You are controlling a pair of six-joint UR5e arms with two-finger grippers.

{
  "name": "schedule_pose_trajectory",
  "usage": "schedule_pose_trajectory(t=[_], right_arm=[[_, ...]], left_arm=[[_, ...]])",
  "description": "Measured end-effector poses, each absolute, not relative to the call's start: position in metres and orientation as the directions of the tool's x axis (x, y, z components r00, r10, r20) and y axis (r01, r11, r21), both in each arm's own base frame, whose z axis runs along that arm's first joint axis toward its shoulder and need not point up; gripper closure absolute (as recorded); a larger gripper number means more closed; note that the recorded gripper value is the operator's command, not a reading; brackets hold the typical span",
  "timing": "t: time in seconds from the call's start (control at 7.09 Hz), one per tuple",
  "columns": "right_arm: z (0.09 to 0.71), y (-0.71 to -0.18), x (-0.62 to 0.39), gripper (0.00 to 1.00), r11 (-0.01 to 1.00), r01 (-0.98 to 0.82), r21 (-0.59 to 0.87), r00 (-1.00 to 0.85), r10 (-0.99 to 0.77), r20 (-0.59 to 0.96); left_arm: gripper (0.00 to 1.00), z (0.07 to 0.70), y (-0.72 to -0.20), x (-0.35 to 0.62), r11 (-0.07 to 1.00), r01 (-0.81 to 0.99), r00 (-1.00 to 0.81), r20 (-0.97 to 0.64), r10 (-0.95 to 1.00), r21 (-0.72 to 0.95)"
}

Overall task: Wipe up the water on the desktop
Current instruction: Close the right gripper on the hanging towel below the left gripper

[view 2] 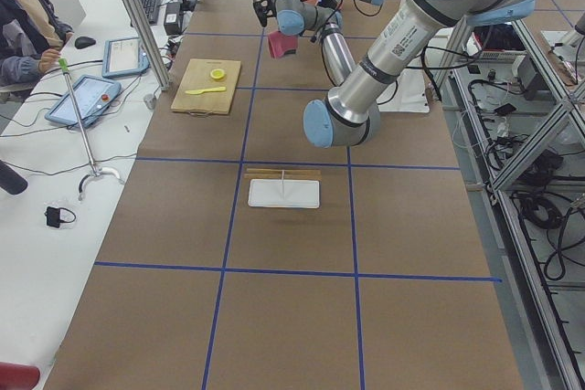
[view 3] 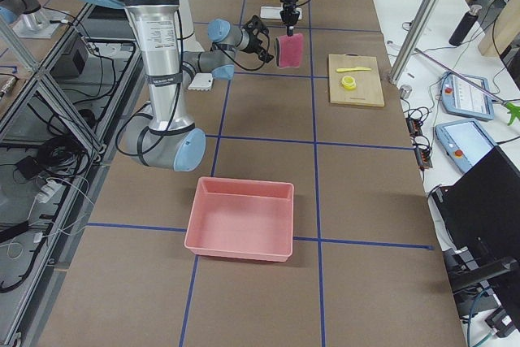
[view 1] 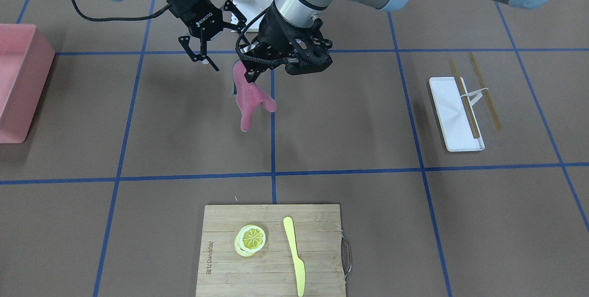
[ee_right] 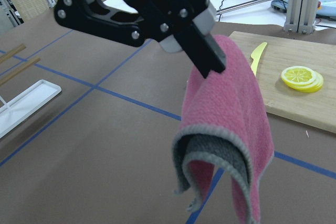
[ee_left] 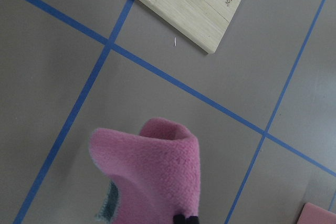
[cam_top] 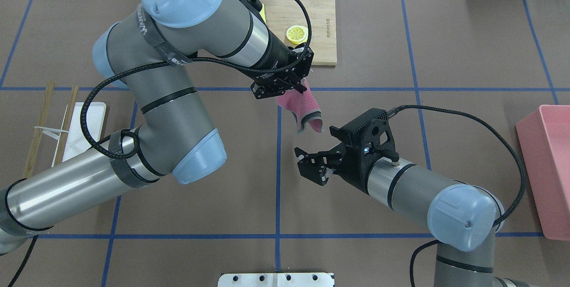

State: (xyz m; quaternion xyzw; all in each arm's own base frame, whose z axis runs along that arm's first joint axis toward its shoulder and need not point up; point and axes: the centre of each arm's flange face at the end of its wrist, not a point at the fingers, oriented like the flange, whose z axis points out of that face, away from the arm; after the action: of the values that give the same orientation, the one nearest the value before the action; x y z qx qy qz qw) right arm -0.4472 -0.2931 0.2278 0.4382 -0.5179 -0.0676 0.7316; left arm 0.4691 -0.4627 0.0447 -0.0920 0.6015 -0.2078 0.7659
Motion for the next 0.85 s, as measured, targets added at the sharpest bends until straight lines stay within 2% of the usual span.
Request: schedule_pose_trajectory(t=[0.56,0.71,0.85], right_arm=[[0.226,-0.301,-0.446,0.05,0.541,-0.392,0.744,0.523,-0.534,0.664],[0.226,-0.303,-0.448,0.08,0.536,-0.396,0.746,0.531,-0.529,0.662],[0.225,-0.305,-0.453,0.26,0.536,-0.400,0.744,0.531,-0.526,0.664]], left_arm=[[1.00,0.042,-0.448,0.473,0.892,0.190,0.182,-0.878,-0.442,-0.410],[1.00,0.040,-0.442,0.475,0.895,0.179,0.182,-0.881,-0.438,-0.408],[1.00,0.038,-0.437,0.477,0.897,0.171,0.182,-0.882,-0.435,-0.407]])
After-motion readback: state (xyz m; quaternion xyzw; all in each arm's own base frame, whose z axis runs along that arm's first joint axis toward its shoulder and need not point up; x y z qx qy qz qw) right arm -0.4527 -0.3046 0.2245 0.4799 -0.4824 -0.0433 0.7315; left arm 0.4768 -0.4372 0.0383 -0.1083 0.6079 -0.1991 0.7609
